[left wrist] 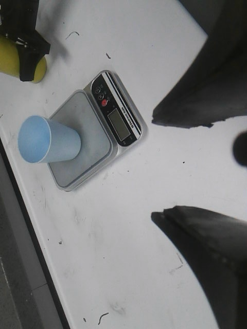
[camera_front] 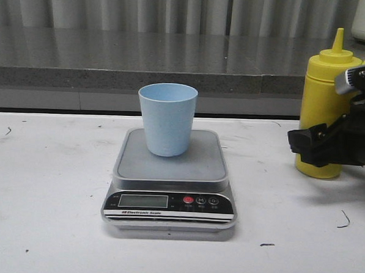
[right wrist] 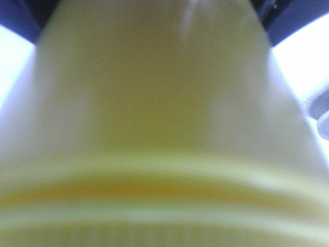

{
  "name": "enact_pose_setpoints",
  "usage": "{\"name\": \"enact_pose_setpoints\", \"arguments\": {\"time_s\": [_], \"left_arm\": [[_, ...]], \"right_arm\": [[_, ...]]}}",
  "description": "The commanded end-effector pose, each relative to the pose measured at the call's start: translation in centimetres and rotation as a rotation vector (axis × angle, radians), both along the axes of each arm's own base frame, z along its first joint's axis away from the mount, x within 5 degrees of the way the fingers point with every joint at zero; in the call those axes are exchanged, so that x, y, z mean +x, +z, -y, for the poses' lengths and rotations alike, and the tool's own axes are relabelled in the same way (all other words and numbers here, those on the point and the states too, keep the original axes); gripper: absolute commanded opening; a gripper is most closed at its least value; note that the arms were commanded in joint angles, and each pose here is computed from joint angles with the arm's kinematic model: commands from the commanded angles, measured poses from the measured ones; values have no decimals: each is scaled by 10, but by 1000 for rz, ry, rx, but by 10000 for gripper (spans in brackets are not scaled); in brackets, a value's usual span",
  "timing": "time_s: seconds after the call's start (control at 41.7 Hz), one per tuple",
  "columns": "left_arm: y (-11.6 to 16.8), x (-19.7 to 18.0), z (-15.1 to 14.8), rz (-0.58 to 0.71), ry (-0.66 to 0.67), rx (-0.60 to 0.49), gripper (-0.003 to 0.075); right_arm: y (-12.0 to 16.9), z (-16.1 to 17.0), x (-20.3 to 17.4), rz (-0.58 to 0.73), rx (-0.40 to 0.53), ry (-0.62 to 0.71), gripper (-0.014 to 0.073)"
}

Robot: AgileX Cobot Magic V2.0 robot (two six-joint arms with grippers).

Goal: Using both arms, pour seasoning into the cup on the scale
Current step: 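Open the right gripper and withdraw it from the bottle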

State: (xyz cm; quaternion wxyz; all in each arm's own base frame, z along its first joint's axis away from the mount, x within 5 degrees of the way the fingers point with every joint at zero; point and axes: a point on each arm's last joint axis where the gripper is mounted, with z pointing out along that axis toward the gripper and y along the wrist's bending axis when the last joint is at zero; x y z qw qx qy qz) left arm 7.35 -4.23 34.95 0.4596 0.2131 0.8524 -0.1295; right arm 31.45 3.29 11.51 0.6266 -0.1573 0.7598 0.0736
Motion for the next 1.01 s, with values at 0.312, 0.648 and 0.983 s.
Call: {"name": "enact_pose_setpoints", "arguments": {"time_s": [0.312, 0.648, 0.983], "left_arm": [[14, 2, 2, 84, -10, -56, 355], [14, 2, 2, 84, -10, -56, 355], [14, 2, 2, 84, -10, -56, 355]], "right_arm": [[25, 5, 1, 129, 92, -55, 664], [25, 9, -43, 50, 98, -101, 664], [48, 13, -81, -267, 78, -171, 664]]}}
